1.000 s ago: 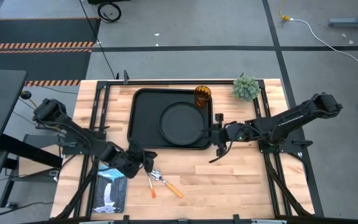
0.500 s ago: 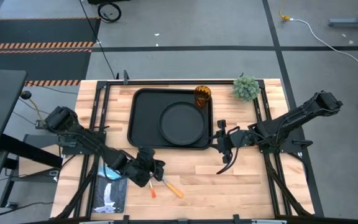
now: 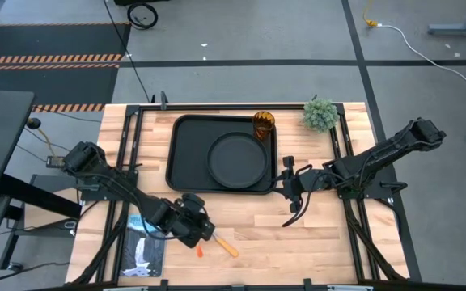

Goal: Pick and place plate/cup/fork/spoon on tray
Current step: Put the orange fork on the black serving tray

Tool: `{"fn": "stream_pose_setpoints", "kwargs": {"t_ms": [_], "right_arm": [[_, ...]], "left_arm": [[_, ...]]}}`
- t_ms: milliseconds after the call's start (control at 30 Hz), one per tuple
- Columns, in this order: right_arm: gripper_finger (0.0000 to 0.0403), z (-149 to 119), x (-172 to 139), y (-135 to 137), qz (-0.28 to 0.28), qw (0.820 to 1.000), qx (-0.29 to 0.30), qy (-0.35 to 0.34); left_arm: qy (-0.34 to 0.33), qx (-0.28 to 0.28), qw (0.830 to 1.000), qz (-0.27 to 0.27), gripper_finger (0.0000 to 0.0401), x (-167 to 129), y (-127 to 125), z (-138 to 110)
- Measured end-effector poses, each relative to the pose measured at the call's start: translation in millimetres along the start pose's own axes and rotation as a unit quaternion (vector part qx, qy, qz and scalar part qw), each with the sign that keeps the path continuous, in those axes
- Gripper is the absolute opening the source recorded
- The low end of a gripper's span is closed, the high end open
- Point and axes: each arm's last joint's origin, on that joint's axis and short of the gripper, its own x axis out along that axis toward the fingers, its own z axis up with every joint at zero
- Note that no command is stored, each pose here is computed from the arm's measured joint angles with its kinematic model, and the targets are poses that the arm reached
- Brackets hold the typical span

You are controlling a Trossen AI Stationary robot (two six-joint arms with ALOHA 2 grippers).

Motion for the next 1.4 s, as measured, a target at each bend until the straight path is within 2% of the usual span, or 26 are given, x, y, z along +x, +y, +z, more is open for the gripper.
{"fn": "stream_pose_setpoints", "kwargs": {"t_ms": [167,300,400,633,1200,1400], "right_arm": [[0.0123,0.5,-0.8,2.6,0.007,1.000,-0.002,-0.002],[0.0123,0.8,-1.4,4.4,0.018,1.000,0.003,-0.005],[0.0123,-1.1,-1.0,5.1,0.021,1.000,0.012,-0.001],[0.0123,-11.7,1.4,8.6,0.023,1.000,0.013,0.006],[0.0123,-14.3,0.5,15.7,0.032,0.999,0.010,-0.011],[0.0123,-13.8,0.4,15.7,0.032,0.999,0.015,-0.013]], "left_arm": [[0.045,0.057,0.997,0.041,0.0121,-0.5,9.5,-3.0],[0.064,0.111,0.989,0.072,0.0122,-1.6,16.9,-4.3],[0.070,0.155,0.982,0.076,0.0119,-0.7,20.1,-5.5],[0.080,0.168,0.978,0.096,0.0117,-1.9,25.0,-7.2],[0.121,0.205,0.958,0.161,0.0117,-6.1,39.2,-11.6],[0.129,0.201,0.958,0.159,0.0117,-6.5,38.9,-12.8]]}}
